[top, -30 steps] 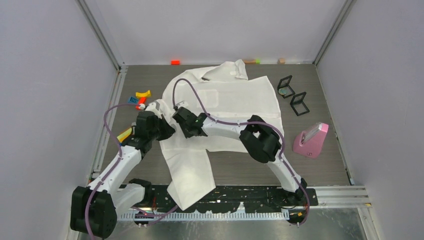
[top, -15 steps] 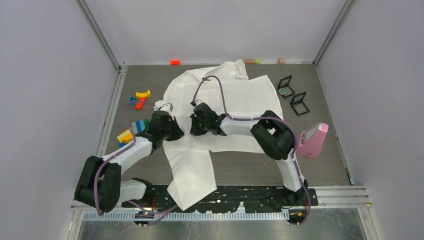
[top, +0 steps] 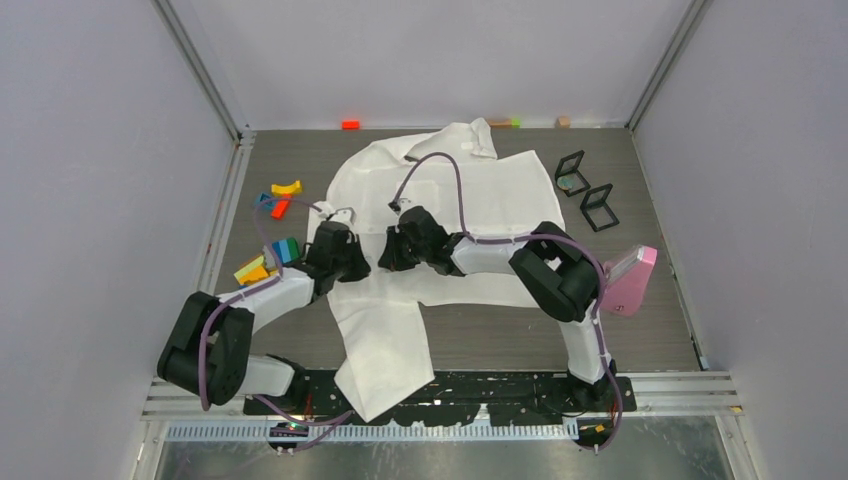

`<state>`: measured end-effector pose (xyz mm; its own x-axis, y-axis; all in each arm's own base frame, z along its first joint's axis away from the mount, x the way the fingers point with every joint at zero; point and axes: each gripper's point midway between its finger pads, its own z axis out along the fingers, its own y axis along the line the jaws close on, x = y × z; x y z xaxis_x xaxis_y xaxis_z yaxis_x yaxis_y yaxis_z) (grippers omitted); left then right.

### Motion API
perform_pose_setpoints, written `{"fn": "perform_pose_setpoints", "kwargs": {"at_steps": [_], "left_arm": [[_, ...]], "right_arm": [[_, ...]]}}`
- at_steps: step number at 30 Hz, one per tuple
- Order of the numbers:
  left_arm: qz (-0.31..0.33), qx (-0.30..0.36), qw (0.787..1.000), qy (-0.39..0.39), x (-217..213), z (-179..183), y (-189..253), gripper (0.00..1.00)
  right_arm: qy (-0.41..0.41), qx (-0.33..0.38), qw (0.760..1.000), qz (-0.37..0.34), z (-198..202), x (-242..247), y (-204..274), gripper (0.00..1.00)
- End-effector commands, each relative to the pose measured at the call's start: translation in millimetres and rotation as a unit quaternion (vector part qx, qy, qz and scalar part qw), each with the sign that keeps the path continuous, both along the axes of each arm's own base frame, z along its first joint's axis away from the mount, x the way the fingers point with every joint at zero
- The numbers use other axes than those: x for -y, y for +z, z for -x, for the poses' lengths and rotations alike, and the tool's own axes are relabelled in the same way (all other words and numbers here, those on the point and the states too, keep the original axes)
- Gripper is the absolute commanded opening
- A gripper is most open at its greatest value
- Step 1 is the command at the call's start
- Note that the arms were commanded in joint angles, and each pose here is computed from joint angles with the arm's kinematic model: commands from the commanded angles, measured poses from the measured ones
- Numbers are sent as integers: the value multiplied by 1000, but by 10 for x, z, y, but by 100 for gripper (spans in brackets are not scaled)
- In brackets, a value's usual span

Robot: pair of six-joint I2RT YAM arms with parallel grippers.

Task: Pin the brooch onto the clothing

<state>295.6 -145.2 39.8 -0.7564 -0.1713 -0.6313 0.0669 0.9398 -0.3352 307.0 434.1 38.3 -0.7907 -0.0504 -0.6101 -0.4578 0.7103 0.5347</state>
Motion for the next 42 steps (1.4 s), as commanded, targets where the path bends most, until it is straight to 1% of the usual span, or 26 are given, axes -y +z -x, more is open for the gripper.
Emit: {"fn": "perform_pose_setpoints", "kwargs": {"at_steps": [1, 5, 8, 12, 18, 20, 22, 28, 32, 36, 41, 42], "left_arm": [[-36, 49, 998, 5, -33, -215, 194, 0], [-58, 51, 997, -5, -11, -200, 181, 0], [-61, 50, 997, -15, 35, -213, 177, 0], [-75, 29, 996, -28, 45, -182, 121, 0], [-88, 31, 995, -18, -5, -176, 144, 0], [-86, 34, 996, -16, -10, -171, 165, 0], [-86, 36, 996, -13, -21, -168, 190, 0], [-93, 50, 994, -3, -88, -153, 314, 0], [-98, 50, 994, 0, -122, -129, 331, 0], [-90, 49, 995, -3, -100, -110, 335, 0], [-89, 46, 995, -5, -87, -114, 318, 0], [-89, 45, 995, -5, -86, -111, 309, 0]], "right_arm": [[11, 49, 996, -73, -48, -160, 576, 1], [16, 51, 996, -77, -26, -155, 588, 1], [22, 51, 995, -78, -6, -161, 591, 1], [29, 50, 995, -81, 16, -172, 592, 1], [6, 57, 996, -63, -36, -81, 538, 1], [1, 68, 996, -49, -68, -31, 525, 11], [-2, 77, 996, -34, -98, 5, 503, 19], [7, 102, 995, -3, -139, 7, 440, 33], [15, 111, 994, 20, -144, -42, 362, 37], [22, 116, 992, 47, -141, -90, 257, 38], [32, 114, 991, 64, -135, -139, 144, 39], [23, 120, 990, 71, -176, -126, 141, 39]]}}
